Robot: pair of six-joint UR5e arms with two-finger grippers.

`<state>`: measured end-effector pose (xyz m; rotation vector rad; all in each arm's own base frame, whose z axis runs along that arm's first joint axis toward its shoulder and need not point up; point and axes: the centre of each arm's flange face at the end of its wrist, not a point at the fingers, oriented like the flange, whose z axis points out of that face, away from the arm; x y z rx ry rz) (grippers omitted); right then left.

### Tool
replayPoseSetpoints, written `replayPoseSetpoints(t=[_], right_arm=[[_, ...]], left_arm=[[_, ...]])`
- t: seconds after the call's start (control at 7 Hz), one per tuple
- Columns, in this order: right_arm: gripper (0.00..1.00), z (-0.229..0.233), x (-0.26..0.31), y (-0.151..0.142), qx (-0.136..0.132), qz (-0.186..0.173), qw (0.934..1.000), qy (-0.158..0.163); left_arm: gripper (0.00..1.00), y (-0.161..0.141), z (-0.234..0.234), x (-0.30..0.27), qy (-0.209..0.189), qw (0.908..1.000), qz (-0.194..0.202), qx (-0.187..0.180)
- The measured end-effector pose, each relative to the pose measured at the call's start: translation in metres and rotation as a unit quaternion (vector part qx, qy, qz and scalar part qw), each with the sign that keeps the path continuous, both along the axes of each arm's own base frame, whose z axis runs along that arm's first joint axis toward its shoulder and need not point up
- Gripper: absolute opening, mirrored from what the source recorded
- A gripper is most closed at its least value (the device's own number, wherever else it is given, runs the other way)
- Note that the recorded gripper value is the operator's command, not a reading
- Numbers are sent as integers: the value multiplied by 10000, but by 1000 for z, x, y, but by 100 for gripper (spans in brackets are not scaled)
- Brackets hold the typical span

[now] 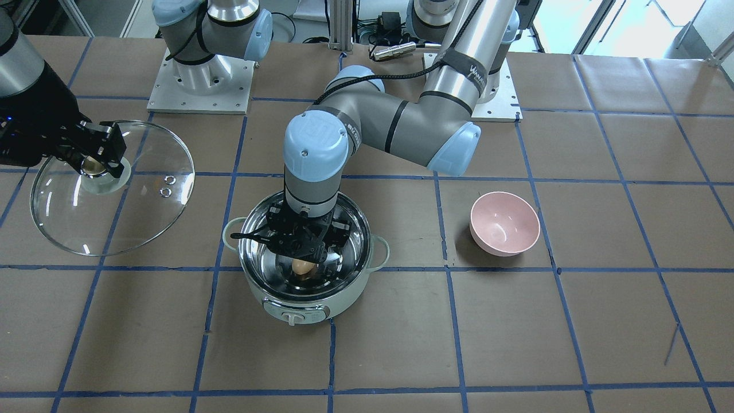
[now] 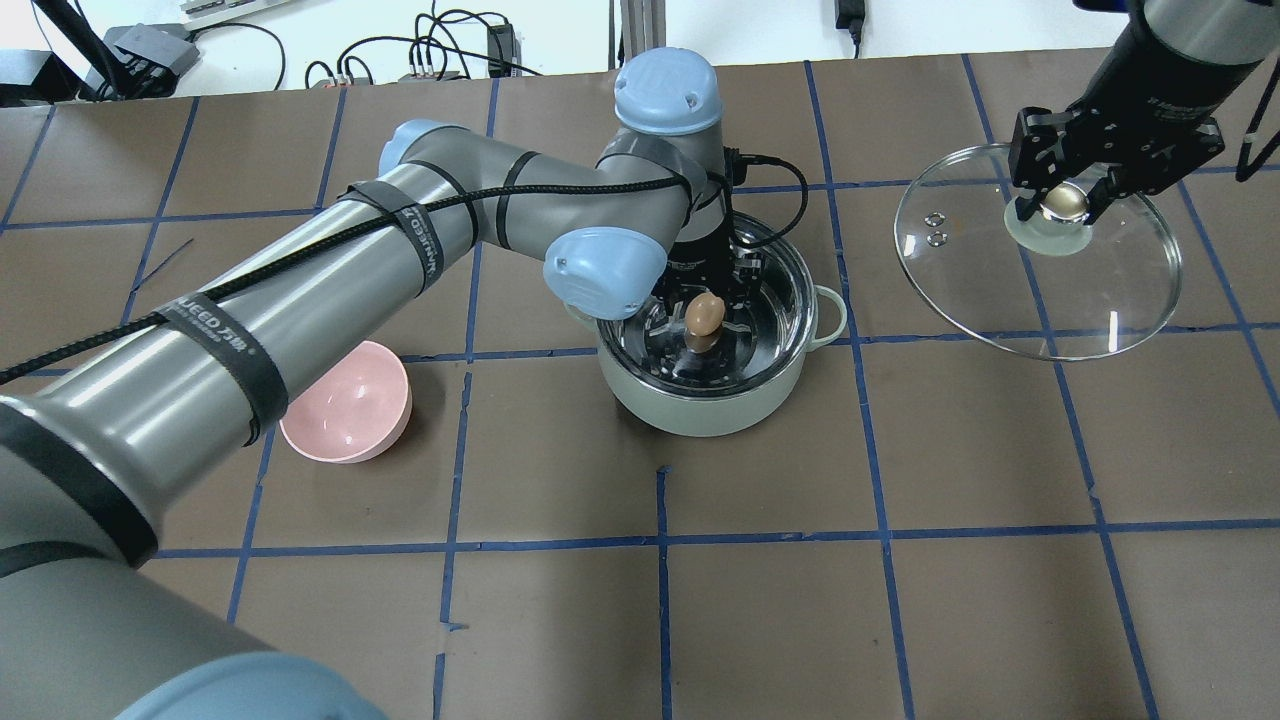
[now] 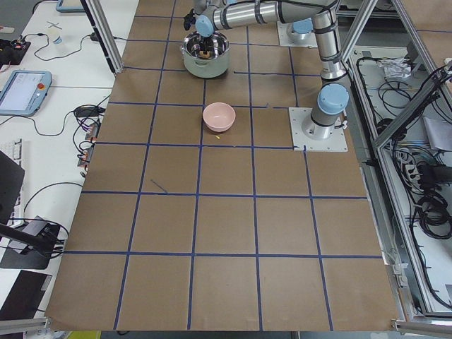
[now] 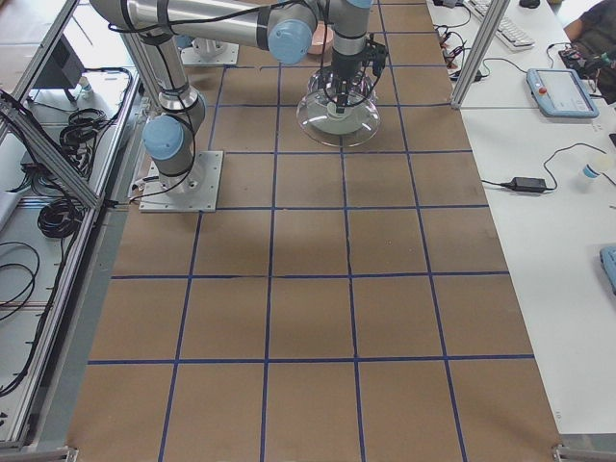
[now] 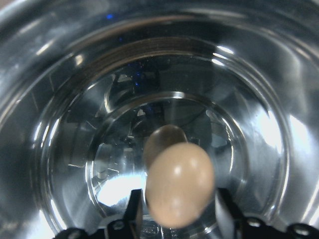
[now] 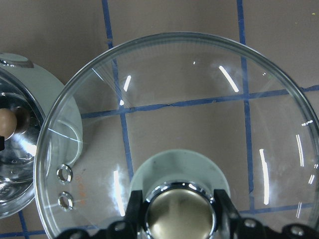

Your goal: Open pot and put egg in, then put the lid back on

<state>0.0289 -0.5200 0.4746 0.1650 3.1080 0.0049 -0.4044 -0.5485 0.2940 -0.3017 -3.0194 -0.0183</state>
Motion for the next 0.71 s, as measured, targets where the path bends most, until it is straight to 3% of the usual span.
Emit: replayPoseSetpoints(t=[0.29,0.43,0.71], right_arm=[[14,2,3,1,-27,-15,10000,-16],[13,5,5,2,-58,-40,10000,-48],[13,10,29,4,-153,-192,9994,-259]], left_arm=[[100,22,93,50,4,9997,258,-19],[100,28,133,96,-9,9984,566,10],[100,36,186,181,-67,9944,1057,-26]])
